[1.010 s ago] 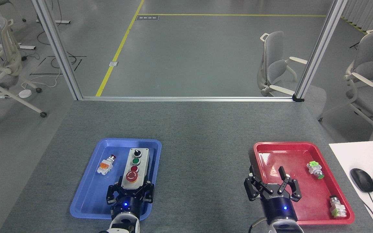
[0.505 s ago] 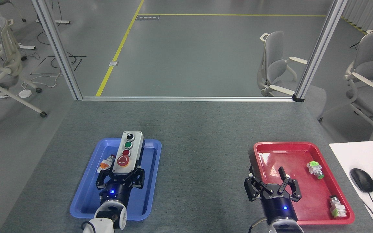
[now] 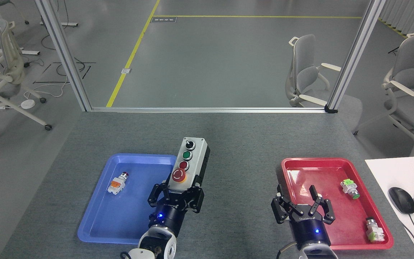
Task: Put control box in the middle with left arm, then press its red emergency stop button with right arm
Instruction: 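Lift the control box out of the blue tray and carry it toward the table middle, then release the control box between the trays and withdraw the left gripper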
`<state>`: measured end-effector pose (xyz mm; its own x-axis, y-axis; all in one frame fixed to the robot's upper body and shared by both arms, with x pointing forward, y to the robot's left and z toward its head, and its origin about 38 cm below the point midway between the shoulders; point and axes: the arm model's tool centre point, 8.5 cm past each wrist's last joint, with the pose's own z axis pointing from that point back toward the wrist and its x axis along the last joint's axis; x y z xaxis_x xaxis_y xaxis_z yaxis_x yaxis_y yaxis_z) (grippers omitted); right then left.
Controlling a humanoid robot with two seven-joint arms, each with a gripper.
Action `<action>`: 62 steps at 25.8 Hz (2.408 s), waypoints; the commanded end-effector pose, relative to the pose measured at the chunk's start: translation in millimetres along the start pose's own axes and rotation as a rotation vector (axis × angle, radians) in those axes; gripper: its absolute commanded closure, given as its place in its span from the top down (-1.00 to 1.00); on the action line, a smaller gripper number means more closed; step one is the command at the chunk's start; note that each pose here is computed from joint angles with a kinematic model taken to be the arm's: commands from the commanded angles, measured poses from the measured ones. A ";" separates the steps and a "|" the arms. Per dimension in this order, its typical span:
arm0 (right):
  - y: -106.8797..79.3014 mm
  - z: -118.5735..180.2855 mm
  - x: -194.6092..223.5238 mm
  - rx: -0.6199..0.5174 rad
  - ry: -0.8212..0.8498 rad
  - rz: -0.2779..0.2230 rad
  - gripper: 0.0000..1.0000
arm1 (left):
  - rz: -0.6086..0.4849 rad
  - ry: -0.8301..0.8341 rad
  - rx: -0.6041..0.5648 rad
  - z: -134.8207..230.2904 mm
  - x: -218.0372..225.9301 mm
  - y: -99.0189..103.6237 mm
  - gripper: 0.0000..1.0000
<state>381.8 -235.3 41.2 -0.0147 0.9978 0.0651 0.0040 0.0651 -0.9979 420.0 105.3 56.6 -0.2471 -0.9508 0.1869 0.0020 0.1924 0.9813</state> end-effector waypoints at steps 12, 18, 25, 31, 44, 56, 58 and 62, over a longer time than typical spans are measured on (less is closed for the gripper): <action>0.0 0.0 0.1 0.000 0.000 -0.002 0.96 | -0.190 -0.231 -0.245 1.5 84.9 -77.0 -1.00; 0.4 0.0 3.0 0.001 -0.005 -0.006 0.96 | -0.236 -0.288 -0.274 10.3 102.6 -87.1 -1.00; 0.0 0.0 0.4 -0.001 -0.001 0.000 0.96 | -0.246 -0.285 -0.323 11.7 102.3 -91.7 -0.09; -0.1 0.0 -0.1 -0.001 -0.001 0.002 0.95 | -0.245 -0.282 -0.322 10.6 102.0 -89.5 0.85; 0.1 0.2 9.7 0.000 -0.043 -0.007 0.05 | -0.295 -0.283 -0.256 43.6 42.4 -71.6 0.98; 6.2 4.9 55.7 0.014 -0.233 -0.036 -1.00 | -0.251 -0.104 -0.124 93.5 -112.9 8.9 0.98; 9.5 6.9 69.2 0.023 -0.259 -0.044 -1.00 | -0.231 -0.021 -0.066 94.3 -150.6 34.2 0.98; 7.5 2.3 97.0 0.018 -0.314 -0.042 -1.00 | -0.119 0.099 0.065 89.1 -191.9 75.3 0.98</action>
<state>375.5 -157.7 37.4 -0.2844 0.9527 0.1067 -0.0230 0.1045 -0.9943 373.2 287.7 66.3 -0.2313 -0.9729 0.0067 -0.0141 0.0102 0.9998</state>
